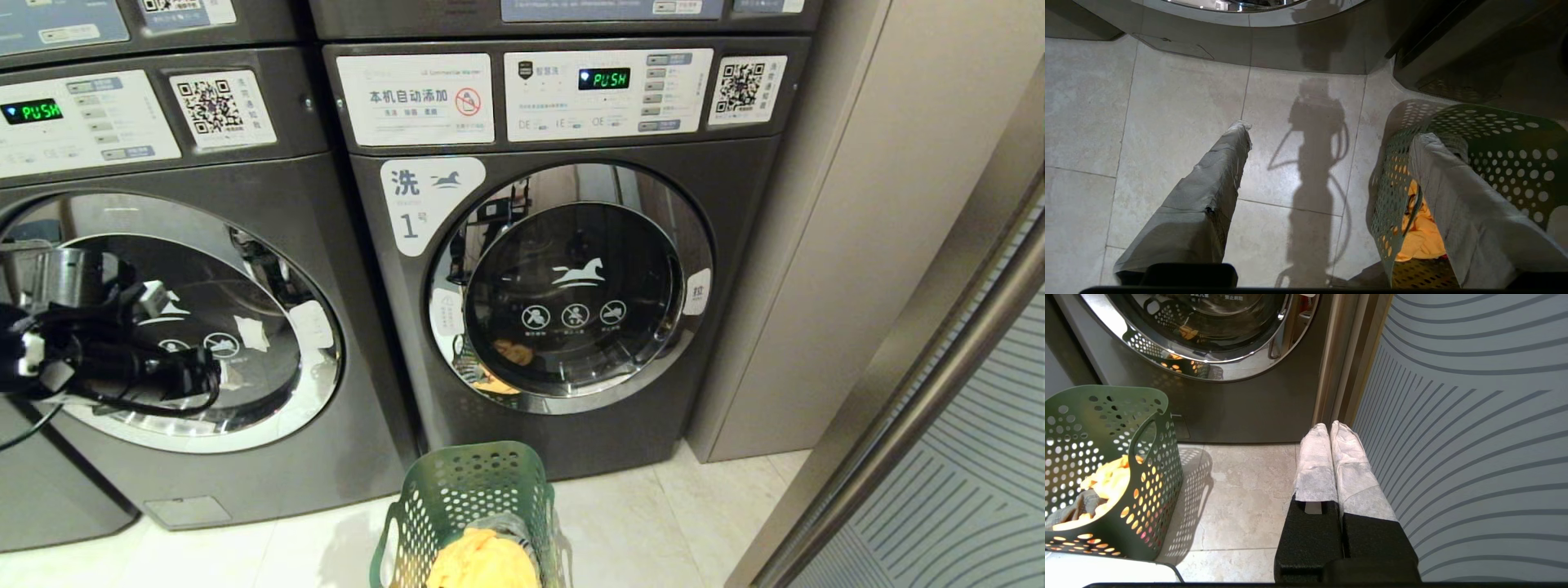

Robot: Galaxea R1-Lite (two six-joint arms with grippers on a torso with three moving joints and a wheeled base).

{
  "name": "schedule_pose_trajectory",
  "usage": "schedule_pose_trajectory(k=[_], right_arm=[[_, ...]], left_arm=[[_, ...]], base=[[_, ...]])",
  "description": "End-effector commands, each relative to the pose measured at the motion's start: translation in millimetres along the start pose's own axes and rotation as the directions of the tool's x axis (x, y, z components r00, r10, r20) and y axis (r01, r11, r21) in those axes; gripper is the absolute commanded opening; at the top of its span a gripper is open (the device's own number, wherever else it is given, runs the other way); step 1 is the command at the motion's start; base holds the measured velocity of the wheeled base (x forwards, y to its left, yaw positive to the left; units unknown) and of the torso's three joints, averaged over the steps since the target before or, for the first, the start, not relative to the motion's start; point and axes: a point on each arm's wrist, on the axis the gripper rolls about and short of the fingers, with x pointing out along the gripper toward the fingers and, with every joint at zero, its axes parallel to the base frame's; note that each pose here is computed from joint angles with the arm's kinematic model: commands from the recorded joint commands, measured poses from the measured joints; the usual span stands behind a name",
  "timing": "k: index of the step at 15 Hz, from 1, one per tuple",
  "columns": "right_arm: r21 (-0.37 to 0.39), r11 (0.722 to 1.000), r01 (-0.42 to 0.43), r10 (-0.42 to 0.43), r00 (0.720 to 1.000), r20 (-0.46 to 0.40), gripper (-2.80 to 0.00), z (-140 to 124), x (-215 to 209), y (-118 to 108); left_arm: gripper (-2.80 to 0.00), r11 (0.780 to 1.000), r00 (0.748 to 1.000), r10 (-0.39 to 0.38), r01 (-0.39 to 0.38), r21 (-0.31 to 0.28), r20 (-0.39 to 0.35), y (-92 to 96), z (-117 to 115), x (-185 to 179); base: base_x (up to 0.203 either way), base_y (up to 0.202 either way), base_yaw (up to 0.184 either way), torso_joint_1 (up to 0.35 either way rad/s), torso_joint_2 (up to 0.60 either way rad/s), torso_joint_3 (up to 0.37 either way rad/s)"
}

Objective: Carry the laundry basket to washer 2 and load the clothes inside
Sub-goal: Open the lid of the washing machine

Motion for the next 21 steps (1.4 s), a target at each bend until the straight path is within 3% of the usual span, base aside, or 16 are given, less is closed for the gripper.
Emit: schedule_pose_trajectory(k=[1, 2, 4, 6, 9, 12, 15, 18, 21], right_arm=[[-0.001, 1.0, -0.001, 0.001, 1.0, -0.002, -2.8, 0.0, 0.1, 0.0], [-0.001, 1.0, -0.001, 0.001, 1.0, -0.002, -2.8, 0.0, 0.1, 0.0], [-0.001, 1.0, -0.001, 0.001, 1.0, -0.002, -2.8, 0.0, 0.1, 0.0], [-0.001, 1.0, -0.001, 0.001, 1.0, -0.002, -2.8, 0.0, 0.1, 0.0], [-0.001, 1.0, -0.001, 0.001, 1.0, -0.002, -2.8, 0.0, 0.1, 0.0], [-0.001, 1.0, -0.001, 0.001, 1.0, -0.002, -2.8, 0.0, 0.1, 0.0], [-0.001, 1.0, -0.001, 0.001, 1.0, -0.002, -2.8, 0.0, 0.1, 0.0], [-0.001, 1.0, -0.001, 0.001, 1.0, -0.002, -2.8, 0.0, 0.1, 0.0], [-0.001, 1.0, -0.001, 0.001, 1.0, -0.002, -2.8, 0.0, 0.1, 0.0]], left_arm=[[0.0, 1.0, 0.995, 0.005, -0.004, 0.012, -0.099, 5.9, 0.5, 42.5], [0.0, 1.0, 0.991, -0.006, 0.01, 0.025, -0.131, 7.9, 1.4, 53.9], [0.0, 0.998, 0.993, -0.054, 0.057, 0.026, -0.106, 9.0, 6.0, 63.7], [0.0, 0.978, 0.978, -0.207, 0.206, 0.025, 0.031, 12.8, 14.0, 81.5], [0.0, 0.925, 0.907, -0.381, 0.376, 0.063, 0.18, 31.2, 18.0, 110.7], [0.0, 0.875, 0.823, -0.484, 0.46, 0.152, 0.297, 38.3, 19.3, 134.7], [0.0, 0.848, 0.772, -0.53, 0.467, 0.252, 0.351, 32.6, 18.6, 149.4], [0.0, 0.834, 0.763, -0.533, 0.4, 0.381, 0.366, 32.2, 12.6, 161.5], [0.0, 0.841, 0.751, -0.517, 0.358, 0.405, 0.411, 30.5, 13.6, 166.7]], base=[[0.0, 0.0, 0.0, 0.0, 0.0, 0.0], [0.0, 0.0, 0.0, 0.0, 0.0, 0.0], [0.0, 0.0, 0.0, 0.0, 0.0, 0.0], [0.0, 0.0, 0.0, 0.0, 0.0, 0.0], [0.0, 0.0, 0.0, 0.0, 0.0, 0.0], [0.0, 0.0, 0.0, 0.0, 0.0, 0.0], [0.0, 0.0, 0.0, 0.0, 0.0, 0.0], [0.0, 0.0, 0.0, 0.0, 0.0, 0.0], [0.0, 0.0, 0.0, 0.0, 0.0, 0.0]])
